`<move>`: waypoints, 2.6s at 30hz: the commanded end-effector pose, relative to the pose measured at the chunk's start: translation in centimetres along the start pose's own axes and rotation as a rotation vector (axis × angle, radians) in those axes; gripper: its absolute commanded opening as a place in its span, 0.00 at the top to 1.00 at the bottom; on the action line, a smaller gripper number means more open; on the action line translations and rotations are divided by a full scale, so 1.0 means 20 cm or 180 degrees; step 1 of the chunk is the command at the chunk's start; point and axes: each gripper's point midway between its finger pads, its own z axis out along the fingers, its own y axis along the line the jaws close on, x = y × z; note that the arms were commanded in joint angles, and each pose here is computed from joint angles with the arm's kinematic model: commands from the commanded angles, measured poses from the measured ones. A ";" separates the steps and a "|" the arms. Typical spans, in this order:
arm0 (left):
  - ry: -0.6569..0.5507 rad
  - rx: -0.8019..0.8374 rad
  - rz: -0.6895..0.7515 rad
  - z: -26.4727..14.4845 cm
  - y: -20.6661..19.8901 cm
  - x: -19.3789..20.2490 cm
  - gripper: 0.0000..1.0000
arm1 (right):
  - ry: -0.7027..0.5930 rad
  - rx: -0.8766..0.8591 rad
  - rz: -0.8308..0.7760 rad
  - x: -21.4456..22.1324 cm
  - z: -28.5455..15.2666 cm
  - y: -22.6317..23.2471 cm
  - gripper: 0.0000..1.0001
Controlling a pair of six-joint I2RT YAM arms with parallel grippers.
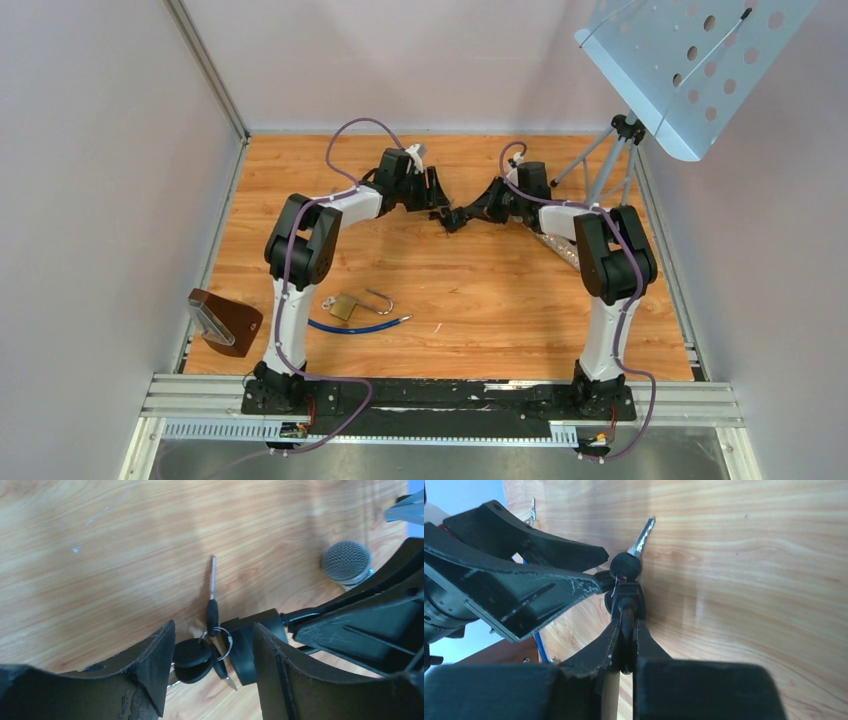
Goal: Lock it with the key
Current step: Place the lock at the center of the board, then pick up the lock from the center of the board.
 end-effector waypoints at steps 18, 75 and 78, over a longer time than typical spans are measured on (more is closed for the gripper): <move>-0.0916 -0.1948 0.0327 -0.85 0.17 -0.35 0.08 | -0.0745 0.1486 -0.1028 -0.24 -0.19 0.03 0.18; -0.1582 -0.1762 0.0371 -2.32 -0.25 0.11 0.00 | 0.0568 0.0595 -0.3699 1.56 0.55 0.76 0.44; -0.1575 -0.1703 0.0367 -2.32 -0.26 0.12 0.00 | 0.0530 0.0575 -0.3701 1.54 0.50 0.79 0.39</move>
